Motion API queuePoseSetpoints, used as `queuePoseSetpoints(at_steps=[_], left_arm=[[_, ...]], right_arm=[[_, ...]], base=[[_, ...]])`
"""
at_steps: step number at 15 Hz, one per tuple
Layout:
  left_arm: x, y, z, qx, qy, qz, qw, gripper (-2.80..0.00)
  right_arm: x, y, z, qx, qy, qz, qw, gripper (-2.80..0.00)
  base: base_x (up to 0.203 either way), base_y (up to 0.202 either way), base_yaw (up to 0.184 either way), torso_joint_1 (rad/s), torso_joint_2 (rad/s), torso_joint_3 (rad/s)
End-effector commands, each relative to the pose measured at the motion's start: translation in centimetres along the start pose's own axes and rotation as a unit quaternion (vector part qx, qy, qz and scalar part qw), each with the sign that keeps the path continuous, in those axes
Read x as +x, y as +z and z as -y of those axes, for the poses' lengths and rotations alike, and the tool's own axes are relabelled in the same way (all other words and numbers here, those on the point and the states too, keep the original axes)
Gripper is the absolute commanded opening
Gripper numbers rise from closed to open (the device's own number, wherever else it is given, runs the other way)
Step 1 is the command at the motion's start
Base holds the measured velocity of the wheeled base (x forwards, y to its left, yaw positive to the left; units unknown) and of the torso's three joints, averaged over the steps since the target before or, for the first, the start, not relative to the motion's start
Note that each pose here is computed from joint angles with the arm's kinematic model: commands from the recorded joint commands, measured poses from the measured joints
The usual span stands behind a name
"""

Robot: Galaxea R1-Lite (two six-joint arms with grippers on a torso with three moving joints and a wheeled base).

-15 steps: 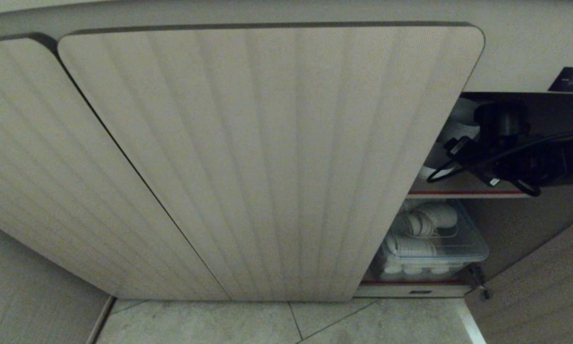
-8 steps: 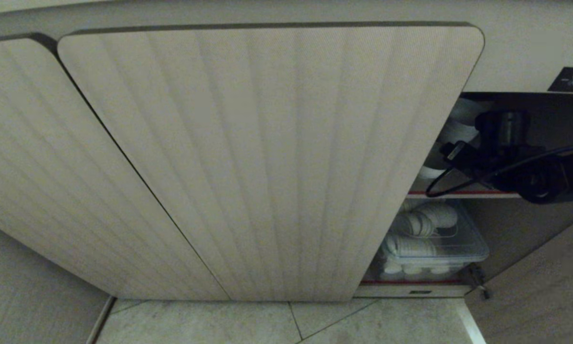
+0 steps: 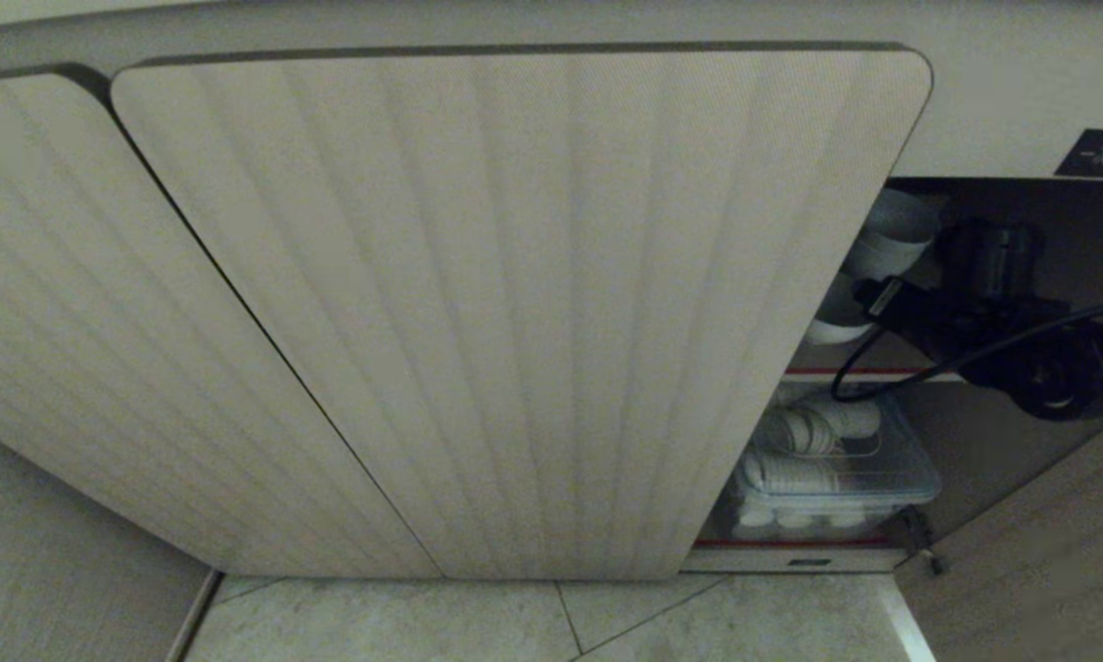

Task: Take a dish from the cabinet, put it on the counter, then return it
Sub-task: Close the cabinet door

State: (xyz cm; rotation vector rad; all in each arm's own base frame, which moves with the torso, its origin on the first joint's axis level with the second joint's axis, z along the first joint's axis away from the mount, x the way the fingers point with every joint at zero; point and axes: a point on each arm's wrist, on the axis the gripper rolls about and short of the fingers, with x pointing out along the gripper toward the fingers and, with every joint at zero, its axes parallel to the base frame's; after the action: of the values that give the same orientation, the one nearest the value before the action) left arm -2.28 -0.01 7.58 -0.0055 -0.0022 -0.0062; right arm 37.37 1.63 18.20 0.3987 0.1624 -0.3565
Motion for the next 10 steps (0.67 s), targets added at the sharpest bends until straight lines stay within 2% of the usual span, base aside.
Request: queuePoseSetpoints(at_steps=[1,10], left_arm=[[0.0,0.0,0.0,0.0,0.0,0.0,1.0,-2.8],[0.0,0.0,0.0,0.0,0.0,0.0,1.0,-2.8]], right_arm=[[-0.4,-0.1,0.3,-0.005,-0.001,0.002,1.0,0.0],[-2.0,-0.2,1.1,-0.044,0.01,0.028,0.999,0.0]], base=[[0.0,0.0,0.0,0.0,0.0,0.0],[0.0,0.0,0.0,0.0,0.0,0.0]])
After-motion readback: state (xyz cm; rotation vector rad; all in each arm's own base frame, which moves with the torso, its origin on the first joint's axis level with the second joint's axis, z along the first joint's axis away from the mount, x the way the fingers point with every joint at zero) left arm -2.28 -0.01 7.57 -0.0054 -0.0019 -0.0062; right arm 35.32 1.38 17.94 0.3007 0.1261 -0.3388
